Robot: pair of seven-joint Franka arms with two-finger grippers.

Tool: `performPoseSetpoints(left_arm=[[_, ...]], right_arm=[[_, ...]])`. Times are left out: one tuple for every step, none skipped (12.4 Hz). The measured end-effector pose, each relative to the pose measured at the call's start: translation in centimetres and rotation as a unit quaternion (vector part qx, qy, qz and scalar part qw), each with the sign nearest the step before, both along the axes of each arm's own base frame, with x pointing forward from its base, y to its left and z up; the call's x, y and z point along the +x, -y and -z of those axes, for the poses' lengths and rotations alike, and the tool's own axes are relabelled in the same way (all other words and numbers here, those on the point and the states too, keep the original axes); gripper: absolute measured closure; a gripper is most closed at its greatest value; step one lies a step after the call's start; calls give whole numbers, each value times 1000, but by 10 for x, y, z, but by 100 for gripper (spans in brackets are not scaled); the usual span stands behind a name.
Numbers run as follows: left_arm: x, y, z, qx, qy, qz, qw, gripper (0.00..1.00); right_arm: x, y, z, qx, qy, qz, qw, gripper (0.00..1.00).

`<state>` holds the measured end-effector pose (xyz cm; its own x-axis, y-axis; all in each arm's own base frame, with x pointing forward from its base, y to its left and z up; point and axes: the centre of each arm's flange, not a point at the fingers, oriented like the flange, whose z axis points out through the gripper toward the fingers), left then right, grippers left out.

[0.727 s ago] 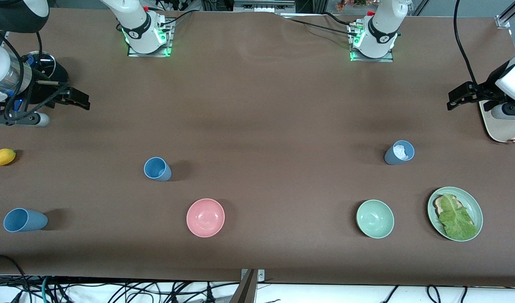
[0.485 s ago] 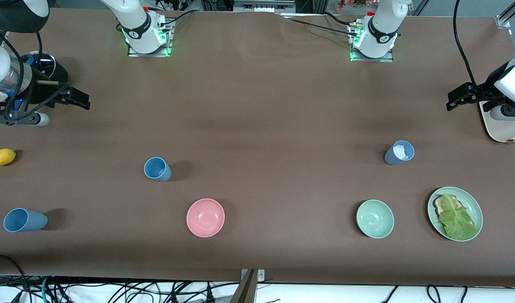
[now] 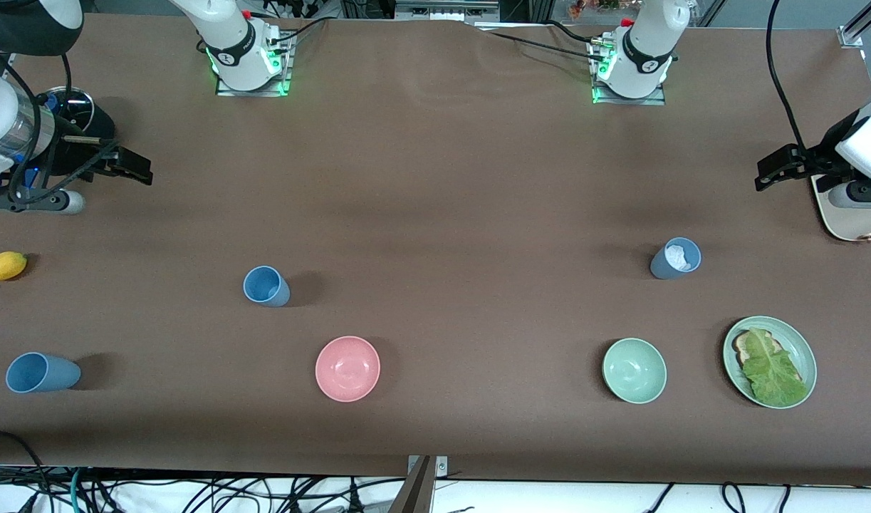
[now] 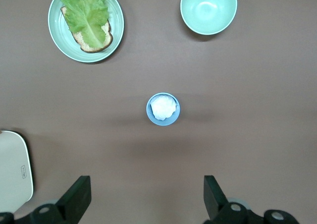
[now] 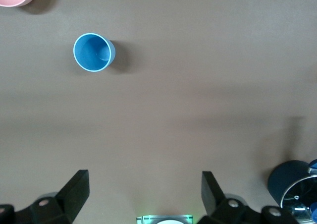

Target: Stack blue cups with both arms

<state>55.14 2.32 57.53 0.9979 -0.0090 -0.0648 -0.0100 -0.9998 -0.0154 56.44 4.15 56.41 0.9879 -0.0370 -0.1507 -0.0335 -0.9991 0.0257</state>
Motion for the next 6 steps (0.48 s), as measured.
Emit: performPoseSetpoints(left_arm=[[0,0,0,0,0,0,1000,0],[0,0,0,0,1,0,1000,0],[0,0,0,0,1,0,1000,0],[0,0,0,0,1,0,1000,0],[0,0,0,0,1,0,1000,0],[0,-2,0,0,1,-1,1000,0]], right_arm=[[0,0,0,0,0,0,1000,0],[0,0,0,0,0,0,1000,0],[0,0,0,0,0,0,1000,0],[0,0,0,0,0,0,1000,0],[0,0,0,0,0,0,1000,0],[0,0,0,0,0,0,1000,0]])
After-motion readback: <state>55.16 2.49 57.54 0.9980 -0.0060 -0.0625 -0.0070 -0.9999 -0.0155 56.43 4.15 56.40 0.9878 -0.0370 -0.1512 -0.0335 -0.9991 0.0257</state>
